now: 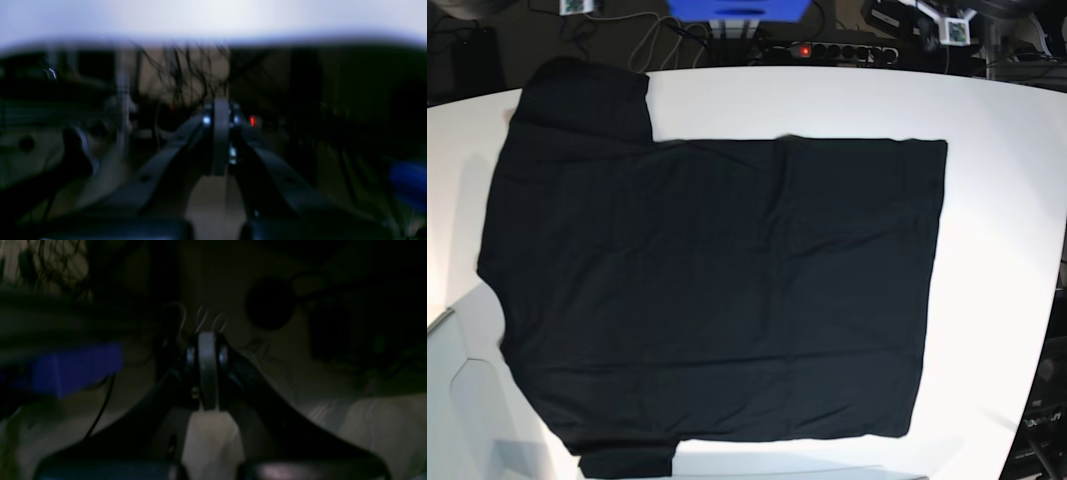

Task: Fold the T-shirt properly
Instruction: 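Lower both grippers to the shoulder edge corners of the black T-shirt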

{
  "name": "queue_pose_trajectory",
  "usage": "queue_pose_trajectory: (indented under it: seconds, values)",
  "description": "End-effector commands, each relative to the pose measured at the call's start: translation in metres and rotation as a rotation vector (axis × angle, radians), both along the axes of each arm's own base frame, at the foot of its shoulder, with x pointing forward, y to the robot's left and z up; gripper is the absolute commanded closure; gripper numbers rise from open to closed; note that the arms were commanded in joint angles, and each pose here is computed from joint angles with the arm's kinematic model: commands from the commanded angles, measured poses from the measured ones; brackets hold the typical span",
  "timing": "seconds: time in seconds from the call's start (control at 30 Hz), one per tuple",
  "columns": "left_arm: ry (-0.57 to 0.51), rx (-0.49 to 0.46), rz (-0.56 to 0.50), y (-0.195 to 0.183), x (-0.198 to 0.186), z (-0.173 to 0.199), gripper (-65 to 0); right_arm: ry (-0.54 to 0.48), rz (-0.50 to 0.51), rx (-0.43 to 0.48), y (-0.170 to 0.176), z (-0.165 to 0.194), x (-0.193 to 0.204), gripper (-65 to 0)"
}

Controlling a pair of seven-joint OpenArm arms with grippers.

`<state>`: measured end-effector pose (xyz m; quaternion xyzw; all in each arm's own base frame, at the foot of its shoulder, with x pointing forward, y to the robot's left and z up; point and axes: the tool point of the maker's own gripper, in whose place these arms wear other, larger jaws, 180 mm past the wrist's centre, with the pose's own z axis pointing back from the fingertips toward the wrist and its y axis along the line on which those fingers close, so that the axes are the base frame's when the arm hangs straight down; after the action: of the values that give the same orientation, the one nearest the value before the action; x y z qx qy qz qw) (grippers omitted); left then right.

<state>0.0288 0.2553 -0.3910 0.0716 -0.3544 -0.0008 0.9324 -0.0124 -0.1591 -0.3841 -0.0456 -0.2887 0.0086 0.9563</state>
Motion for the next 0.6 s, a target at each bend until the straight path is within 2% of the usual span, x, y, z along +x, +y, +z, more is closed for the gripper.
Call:
queue_pose_trajectory:
  seconds: [0.0, 0.23, 0.3, 0.57]
  values:
    - [-0.028, 0.018, -0.010, 0.004, 0.004, 0.012, 0.0, -0.021, 0.005, -0.010, -0.003, 0.009, 0.001, 0.0]
    - [-0.158, 0.079, -0.008, 0.020, 0.040, 0.050, -0.8, -0.091, -0.010, -0.067, -0.024, 0.015, 0.024, 0.0]
    - [-0.192, 0.084, -0.004, 0.022, 0.050, 0.054, -4.5, -0.118, -0.010, -0.067, -0.024, 0.016, 0.034, 0.0]
    - [-0.306, 0.104, 0.021, 0.031, 0.086, 0.066, -26.3, -0.205, -0.021, -0.058, -0.021, 0.019, 0.067, 0.0]
